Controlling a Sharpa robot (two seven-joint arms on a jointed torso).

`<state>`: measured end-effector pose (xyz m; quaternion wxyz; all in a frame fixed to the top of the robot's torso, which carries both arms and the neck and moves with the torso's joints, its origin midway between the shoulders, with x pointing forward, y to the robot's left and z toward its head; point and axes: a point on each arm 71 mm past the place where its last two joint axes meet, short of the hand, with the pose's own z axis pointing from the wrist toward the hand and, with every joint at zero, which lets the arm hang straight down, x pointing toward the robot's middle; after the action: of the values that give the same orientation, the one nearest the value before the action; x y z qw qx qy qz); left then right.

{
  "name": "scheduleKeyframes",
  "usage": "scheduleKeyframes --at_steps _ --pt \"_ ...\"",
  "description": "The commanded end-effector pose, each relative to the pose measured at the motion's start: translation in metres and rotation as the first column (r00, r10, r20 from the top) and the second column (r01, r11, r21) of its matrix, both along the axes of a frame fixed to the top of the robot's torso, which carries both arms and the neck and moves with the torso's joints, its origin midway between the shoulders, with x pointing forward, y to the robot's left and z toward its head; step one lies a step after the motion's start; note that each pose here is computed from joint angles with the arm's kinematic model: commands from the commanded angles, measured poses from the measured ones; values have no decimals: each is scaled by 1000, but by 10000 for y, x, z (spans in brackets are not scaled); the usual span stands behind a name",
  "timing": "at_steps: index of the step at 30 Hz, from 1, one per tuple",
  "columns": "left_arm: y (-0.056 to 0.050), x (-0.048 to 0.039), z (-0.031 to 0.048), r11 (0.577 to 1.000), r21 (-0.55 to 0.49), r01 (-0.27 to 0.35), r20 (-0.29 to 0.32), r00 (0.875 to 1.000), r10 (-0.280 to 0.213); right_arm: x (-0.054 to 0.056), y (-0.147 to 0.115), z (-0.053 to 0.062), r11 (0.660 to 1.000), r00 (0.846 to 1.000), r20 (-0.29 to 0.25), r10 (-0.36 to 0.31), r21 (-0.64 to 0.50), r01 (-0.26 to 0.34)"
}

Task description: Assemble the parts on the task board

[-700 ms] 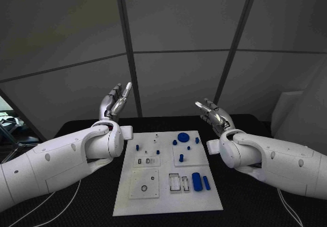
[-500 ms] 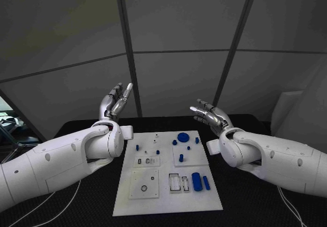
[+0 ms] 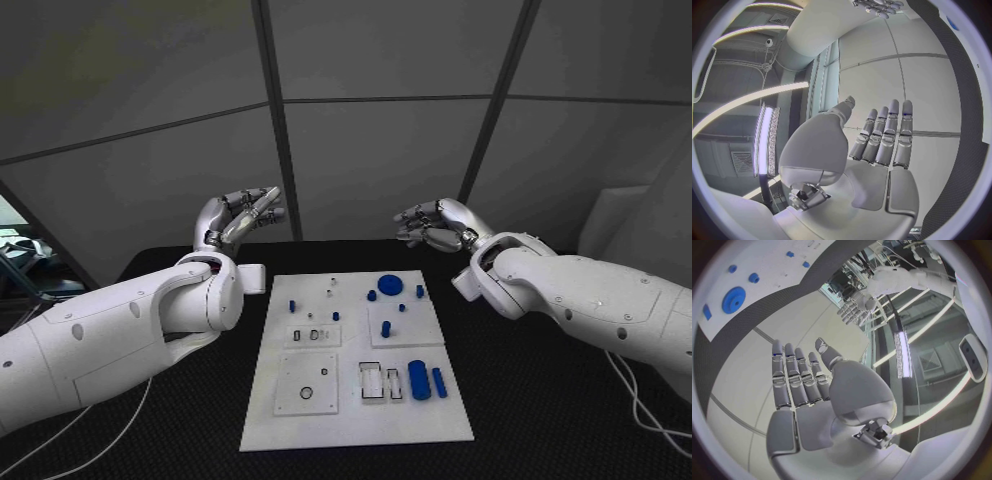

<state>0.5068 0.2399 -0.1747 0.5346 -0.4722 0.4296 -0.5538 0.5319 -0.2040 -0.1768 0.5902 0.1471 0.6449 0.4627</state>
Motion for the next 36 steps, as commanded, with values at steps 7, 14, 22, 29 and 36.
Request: scheduleKeyframes --at_steps 7,14,22,29,36 --pt "-116 -157 99 981 55 187 19 982 -188 39 252 252 849 977 130 167 -523 -75" --pt "-171 -306 169 967 53 247 19 968 -249 44 440 321 699 958 180 222 -714 -28" --pt "-259 -411 227 954 57 293 35 955 -295 12 624 347 613 939 219 265 -790 11" --pt "-298 -459 267 950 76 304 59 949 -308 -12 723 336 584 936 204 288 -812 -3" --pt "-325 -489 296 945 94 313 77 944 -320 -13 759 316 565 938 181 296 -825 -19"
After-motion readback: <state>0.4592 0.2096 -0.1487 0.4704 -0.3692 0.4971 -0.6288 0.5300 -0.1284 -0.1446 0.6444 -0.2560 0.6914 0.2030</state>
